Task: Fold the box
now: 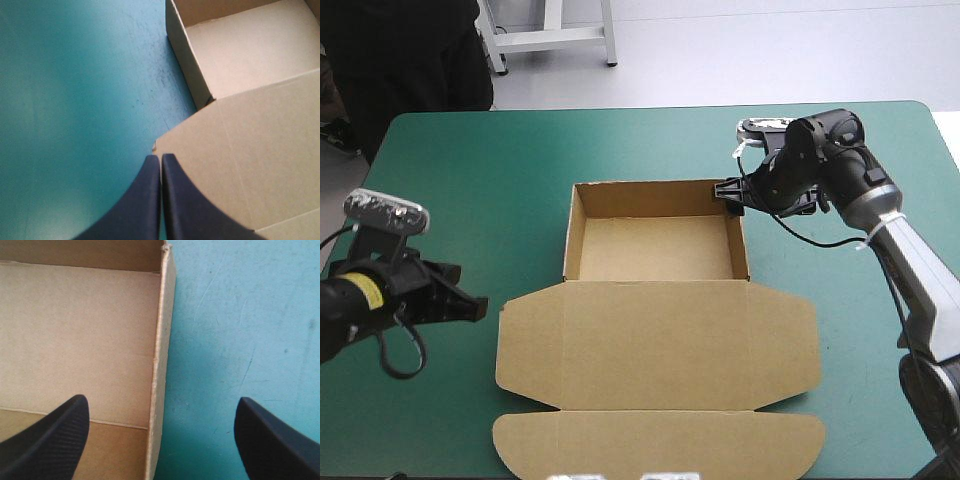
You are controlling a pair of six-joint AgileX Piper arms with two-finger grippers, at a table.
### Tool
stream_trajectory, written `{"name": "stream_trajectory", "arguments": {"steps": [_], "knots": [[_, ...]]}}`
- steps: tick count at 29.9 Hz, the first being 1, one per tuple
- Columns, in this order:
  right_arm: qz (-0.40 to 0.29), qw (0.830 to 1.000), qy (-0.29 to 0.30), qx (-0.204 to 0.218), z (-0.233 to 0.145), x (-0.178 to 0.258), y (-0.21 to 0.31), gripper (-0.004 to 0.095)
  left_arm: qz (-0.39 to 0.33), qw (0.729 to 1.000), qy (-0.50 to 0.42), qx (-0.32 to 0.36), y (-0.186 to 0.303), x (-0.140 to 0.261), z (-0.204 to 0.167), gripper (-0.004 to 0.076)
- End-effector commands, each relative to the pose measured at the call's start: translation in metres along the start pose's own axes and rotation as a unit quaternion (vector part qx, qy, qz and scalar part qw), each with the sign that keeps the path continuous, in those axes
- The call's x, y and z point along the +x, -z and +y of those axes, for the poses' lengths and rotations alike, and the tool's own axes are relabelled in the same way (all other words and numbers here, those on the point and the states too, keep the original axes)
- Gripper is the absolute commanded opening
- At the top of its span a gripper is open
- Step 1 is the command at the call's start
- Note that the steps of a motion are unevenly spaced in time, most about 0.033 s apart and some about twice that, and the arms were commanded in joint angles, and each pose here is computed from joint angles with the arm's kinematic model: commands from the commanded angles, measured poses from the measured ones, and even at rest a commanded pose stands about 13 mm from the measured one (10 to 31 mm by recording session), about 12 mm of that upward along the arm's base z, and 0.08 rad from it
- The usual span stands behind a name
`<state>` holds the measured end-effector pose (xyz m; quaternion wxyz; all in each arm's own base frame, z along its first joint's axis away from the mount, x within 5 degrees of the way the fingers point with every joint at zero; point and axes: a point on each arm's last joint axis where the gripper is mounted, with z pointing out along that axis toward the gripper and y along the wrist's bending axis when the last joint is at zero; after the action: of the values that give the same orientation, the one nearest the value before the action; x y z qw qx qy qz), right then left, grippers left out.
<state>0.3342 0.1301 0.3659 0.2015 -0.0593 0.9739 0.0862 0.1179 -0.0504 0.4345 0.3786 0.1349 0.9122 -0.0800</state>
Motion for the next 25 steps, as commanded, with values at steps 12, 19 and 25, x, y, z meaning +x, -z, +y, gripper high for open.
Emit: {"name": "stream_trajectory", "arguments": {"steps": [12, 19, 25], "knots": [[0.049, 0.999, -0.011, -0.007, 0.002, -0.01, -0.05, 0.0737, -0.044, 0.999, 0.002, -0.002, -0.018, 0.098, 0.013, -0.001], [0.076, 0.997, -0.01, -0.001, 0.001, -0.01, -0.072, 0.0737, -0.063, 0.998, 0.012, 0.02, -0.036, 0.134, 0.013, -0.001], [0.088, 0.996, -0.011, 0.001, 0.001, -0.01, -0.078, 0.0736, -0.094, 0.995, 0.015, 0.029, -0.033, 0.145, 0.014, -0.001]]}}
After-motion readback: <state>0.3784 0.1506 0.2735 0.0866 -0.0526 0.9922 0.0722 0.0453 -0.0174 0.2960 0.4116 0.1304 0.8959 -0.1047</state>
